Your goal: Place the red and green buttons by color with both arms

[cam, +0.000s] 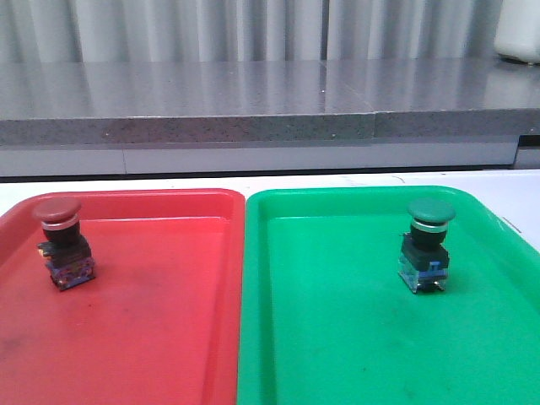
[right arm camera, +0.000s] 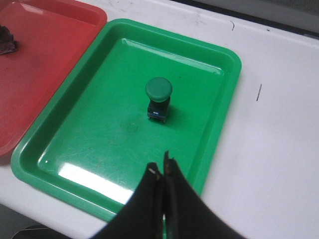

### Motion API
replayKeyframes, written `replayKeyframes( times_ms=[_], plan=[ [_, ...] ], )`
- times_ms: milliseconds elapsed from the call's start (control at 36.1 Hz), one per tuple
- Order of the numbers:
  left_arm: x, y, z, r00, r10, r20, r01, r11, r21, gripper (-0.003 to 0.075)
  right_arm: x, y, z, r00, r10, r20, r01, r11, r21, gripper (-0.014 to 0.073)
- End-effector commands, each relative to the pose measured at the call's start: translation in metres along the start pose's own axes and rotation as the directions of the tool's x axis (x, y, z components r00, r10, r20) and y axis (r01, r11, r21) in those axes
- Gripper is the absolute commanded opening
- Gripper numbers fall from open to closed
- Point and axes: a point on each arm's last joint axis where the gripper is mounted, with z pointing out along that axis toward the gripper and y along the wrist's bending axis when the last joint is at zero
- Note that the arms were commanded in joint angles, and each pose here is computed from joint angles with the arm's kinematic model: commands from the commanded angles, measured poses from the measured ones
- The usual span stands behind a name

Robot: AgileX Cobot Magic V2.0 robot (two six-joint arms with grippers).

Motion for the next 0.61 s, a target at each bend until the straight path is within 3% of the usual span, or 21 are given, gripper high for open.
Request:
replayKeyframes(
  times_ms=[0, 582],
  plan=[
    [-0.0001, 0.0005, -0.0008, 0.997, 0.005, 0.071, -0.005, 1.000, 0.000, -0.0020, -0.0106, -0.0002, -0.0052, 0.997, -0.015, 0.079, 0.015, 1.000, 0.008, -0.0108],
    [0.0010, 0.0036, -0.0008, 0.998, 0.010, 0.060, -0.007, 0.999, -0.054, -0.0020, -0.0106, -0.0002, -0.0052, 0.997, -0.015, 0.079, 0.015, 1.000, 0.008, -0.0108]
  ],
)
